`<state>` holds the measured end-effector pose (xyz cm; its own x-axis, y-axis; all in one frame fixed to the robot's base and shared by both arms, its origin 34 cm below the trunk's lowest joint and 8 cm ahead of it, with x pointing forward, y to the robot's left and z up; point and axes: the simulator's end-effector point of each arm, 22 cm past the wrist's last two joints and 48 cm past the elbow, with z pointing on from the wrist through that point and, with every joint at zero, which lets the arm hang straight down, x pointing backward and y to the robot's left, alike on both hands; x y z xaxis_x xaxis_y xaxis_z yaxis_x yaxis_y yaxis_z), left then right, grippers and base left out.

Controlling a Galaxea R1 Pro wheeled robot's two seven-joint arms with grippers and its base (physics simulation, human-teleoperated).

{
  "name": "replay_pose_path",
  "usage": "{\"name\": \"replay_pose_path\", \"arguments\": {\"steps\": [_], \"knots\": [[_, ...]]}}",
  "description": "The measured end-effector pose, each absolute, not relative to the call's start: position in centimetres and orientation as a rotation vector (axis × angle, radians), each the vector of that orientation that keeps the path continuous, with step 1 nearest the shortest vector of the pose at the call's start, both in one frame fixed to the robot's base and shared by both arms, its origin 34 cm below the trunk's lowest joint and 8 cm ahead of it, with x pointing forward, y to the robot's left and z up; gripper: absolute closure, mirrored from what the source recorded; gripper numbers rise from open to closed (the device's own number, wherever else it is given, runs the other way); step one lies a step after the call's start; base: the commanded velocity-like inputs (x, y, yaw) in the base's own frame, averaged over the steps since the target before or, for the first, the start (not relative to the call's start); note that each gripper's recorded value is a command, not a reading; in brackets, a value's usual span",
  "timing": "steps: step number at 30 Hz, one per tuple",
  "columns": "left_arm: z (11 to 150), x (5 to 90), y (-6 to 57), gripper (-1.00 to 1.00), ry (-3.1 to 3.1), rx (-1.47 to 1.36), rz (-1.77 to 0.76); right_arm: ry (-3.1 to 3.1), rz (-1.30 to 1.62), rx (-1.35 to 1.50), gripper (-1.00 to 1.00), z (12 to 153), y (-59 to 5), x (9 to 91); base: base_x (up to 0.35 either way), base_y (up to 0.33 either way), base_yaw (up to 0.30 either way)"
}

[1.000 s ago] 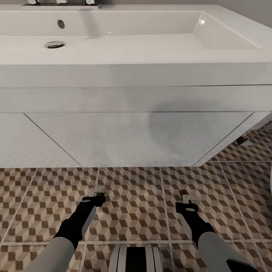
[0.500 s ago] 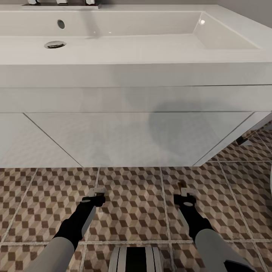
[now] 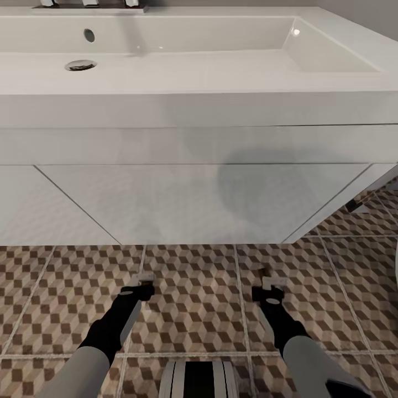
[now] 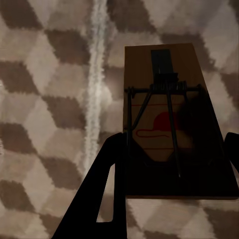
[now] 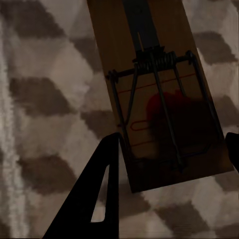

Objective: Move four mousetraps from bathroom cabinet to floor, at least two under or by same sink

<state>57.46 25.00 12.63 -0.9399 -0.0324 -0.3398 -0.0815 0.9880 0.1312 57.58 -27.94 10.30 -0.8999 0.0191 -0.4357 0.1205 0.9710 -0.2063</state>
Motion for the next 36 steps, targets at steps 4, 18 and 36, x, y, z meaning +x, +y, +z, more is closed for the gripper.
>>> {"name": "replay_pose_path", "arguments": {"steps": [4,18,36], "knots": [[13.0,58.0,25.4,1.00,2.777,-0.094,0.233,2.711,-0.308,0.089,1.00,9.8,-27.7,57.3,0.000,0.000,0.000],[13.5,61.5,25.8,1.00,2.662,-0.117,0.243,2.763,-0.280,0.071,1.00,9.0,-26.8,57.0,0.000,0.000,0.000],[13.7,61.9,24.9,1.00,2.650,-0.124,0.227,2.765,-0.280,0.069,1.00,9.0,-26.7,57.0,0.000,0.000,0.000]]}}
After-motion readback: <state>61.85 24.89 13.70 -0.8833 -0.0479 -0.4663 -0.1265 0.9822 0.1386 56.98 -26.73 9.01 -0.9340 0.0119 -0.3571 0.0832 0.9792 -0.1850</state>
